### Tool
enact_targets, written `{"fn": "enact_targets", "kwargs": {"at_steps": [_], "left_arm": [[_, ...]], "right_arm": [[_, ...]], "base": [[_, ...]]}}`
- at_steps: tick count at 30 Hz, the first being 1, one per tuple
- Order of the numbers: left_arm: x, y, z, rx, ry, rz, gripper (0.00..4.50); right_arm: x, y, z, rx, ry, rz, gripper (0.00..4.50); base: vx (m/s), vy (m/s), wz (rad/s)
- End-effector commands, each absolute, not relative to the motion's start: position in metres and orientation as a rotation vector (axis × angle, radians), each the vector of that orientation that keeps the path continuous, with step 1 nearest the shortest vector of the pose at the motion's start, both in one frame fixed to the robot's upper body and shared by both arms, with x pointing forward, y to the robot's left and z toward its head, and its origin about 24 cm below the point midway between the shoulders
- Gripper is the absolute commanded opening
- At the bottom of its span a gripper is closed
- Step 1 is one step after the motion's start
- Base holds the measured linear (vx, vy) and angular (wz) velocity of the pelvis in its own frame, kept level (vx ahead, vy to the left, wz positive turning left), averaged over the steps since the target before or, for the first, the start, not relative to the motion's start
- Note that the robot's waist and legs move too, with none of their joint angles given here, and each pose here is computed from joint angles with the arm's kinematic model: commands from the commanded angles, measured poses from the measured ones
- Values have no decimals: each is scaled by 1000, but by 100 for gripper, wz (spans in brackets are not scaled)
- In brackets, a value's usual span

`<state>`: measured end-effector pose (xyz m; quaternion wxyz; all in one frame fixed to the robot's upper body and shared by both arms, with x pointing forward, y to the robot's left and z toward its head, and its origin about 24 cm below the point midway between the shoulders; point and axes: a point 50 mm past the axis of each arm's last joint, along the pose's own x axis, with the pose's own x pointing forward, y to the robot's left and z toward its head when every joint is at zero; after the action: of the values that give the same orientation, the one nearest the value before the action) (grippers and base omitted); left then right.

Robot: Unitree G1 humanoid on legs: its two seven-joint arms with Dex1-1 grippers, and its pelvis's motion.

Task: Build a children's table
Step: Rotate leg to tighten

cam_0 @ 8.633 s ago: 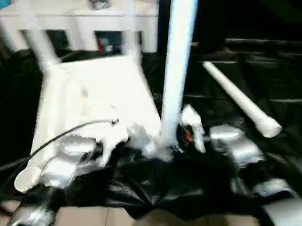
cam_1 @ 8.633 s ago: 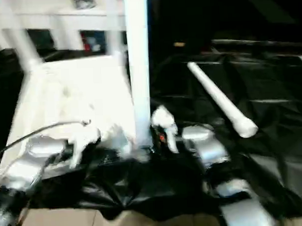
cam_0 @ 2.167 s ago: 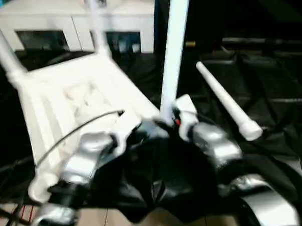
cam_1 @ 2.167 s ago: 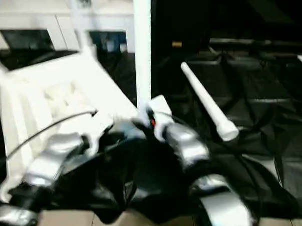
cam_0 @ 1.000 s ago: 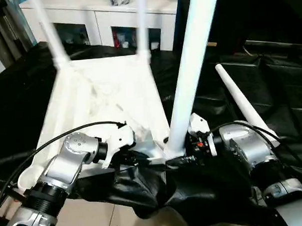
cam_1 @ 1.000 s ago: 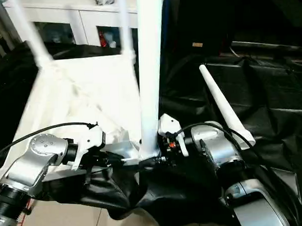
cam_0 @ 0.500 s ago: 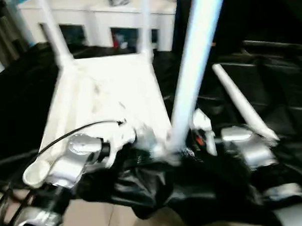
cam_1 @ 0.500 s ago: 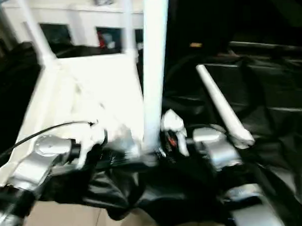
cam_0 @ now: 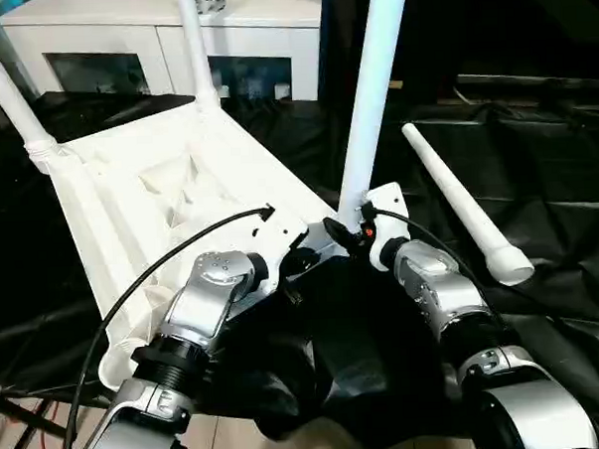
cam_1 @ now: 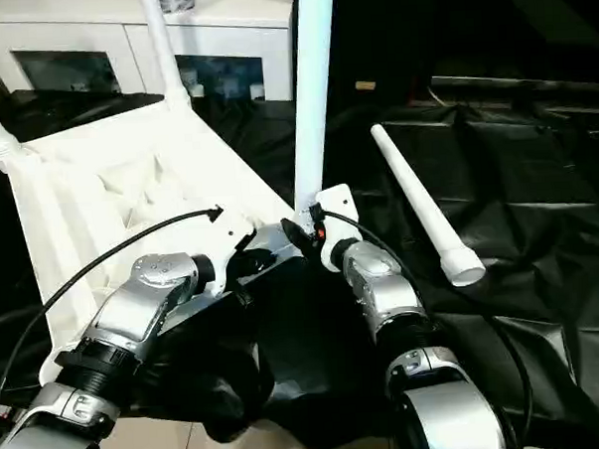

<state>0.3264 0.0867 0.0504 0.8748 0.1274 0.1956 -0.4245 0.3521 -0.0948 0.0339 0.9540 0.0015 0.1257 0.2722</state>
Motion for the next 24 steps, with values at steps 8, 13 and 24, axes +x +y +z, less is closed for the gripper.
{"fn": "enact_targets", "kwargs": {"at_steps": [8, 13, 24], "left_arm": [[328, 63, 64, 260, 309, -912, 0], [326, 67, 66, 237, 298, -899, 55], [324, 142, 107, 310, 105, -554, 100]], "right_arm": [[348, -86, 42, -34, 200, 635, 366], [335, -129, 56, -36, 141, 719, 379], [301, -168, 60, -11, 221, 934, 379]], "base": [[0, 0, 0], [0, 0, 0], [0, 0, 0]]}}
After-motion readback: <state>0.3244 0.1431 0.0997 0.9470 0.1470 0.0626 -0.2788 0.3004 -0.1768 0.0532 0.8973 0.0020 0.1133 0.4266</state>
